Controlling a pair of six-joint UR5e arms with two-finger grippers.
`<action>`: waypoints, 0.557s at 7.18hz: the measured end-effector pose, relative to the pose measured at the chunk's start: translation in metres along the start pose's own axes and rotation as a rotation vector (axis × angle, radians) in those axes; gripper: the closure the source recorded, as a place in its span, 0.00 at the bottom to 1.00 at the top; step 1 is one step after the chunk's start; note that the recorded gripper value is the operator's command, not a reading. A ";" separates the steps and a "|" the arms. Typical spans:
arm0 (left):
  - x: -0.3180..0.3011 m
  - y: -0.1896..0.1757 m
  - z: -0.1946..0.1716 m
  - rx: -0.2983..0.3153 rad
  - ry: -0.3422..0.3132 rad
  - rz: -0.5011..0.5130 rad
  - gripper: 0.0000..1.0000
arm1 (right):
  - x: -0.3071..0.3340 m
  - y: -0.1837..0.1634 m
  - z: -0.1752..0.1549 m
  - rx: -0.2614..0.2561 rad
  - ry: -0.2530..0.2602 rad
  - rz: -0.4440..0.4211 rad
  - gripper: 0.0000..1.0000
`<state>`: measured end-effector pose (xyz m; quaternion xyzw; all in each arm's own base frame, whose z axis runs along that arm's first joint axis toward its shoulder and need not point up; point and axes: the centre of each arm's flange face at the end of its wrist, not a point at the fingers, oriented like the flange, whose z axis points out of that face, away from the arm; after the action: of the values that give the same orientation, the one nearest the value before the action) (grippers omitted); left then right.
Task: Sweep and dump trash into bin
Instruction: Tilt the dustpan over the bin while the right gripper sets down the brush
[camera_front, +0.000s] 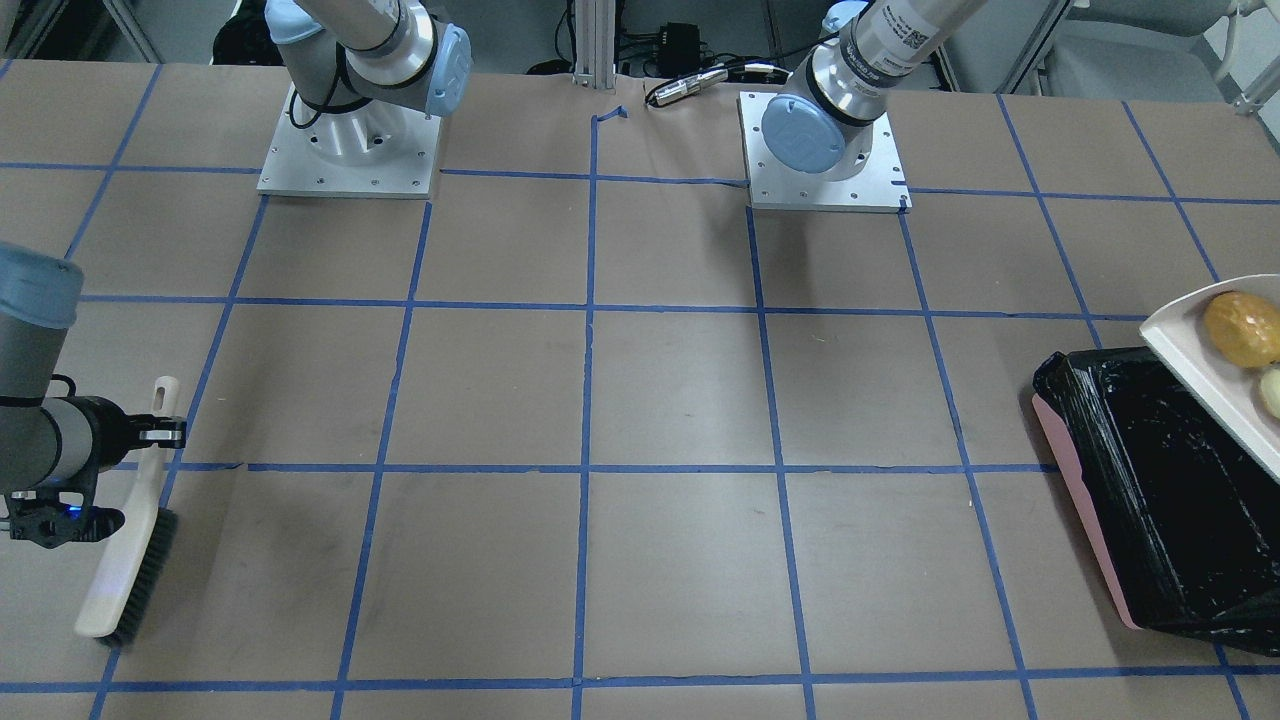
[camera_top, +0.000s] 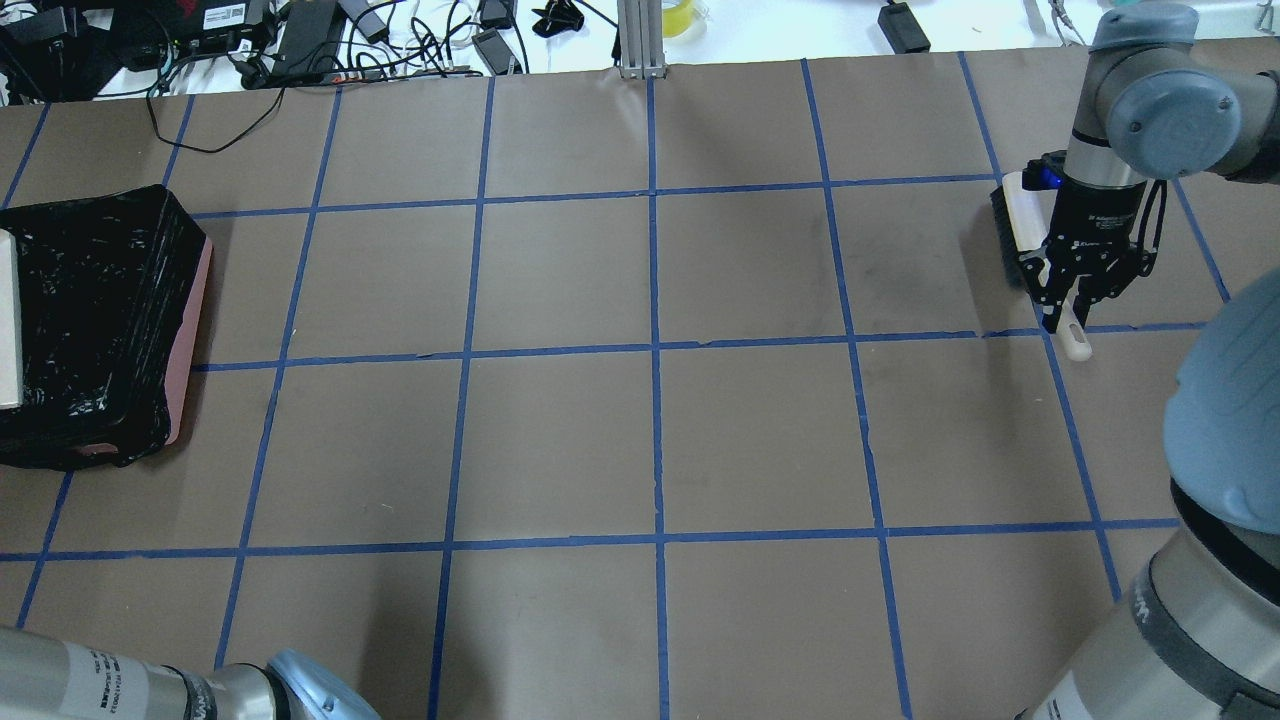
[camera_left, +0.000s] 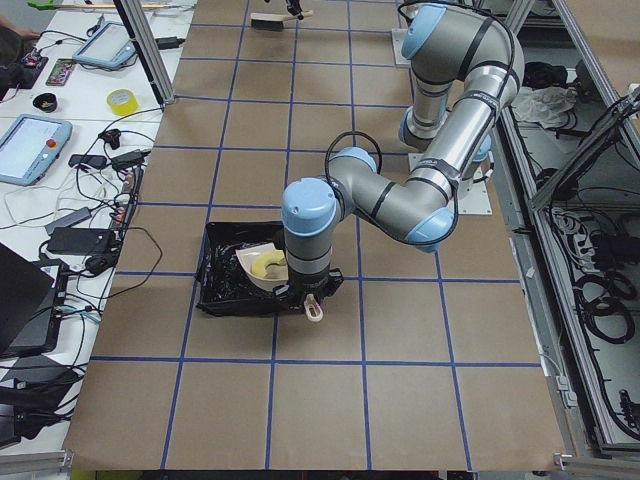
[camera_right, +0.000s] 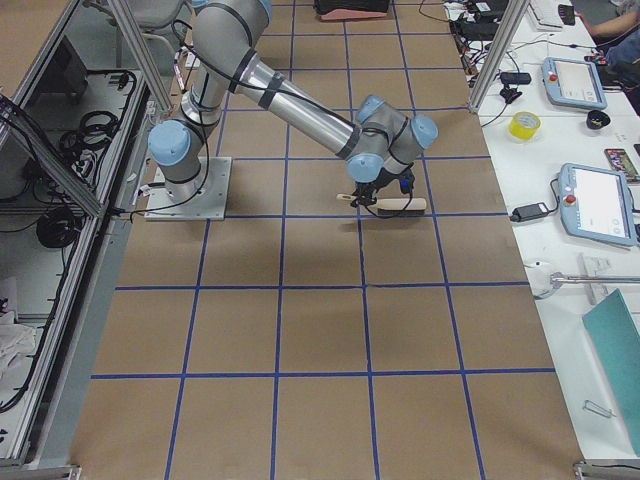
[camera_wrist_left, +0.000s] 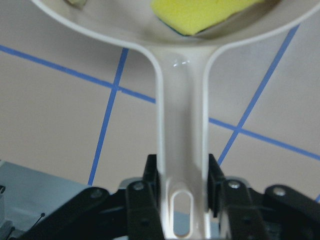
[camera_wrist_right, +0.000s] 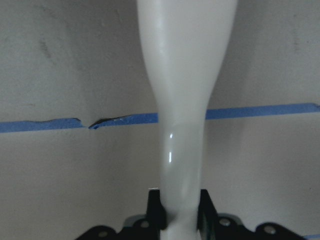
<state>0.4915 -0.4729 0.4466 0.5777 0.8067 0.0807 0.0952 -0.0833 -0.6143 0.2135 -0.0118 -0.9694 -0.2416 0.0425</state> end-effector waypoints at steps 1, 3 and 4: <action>-0.017 -0.015 -0.015 -0.098 -0.012 0.049 1.00 | -0.001 -0.001 0.001 0.002 0.003 -0.007 0.17; -0.046 -0.057 -0.037 -0.224 -0.069 0.126 1.00 | -0.001 -0.001 0.001 0.007 0.009 -0.010 0.05; -0.054 -0.075 -0.044 -0.276 -0.088 0.178 1.00 | -0.001 -0.001 -0.001 0.010 0.012 -0.008 0.00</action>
<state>0.4295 -0.5493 0.4745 0.6314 0.7285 0.1734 0.2014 -0.0822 -0.6156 0.2139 -0.0060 -0.9704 -0.2368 0.0473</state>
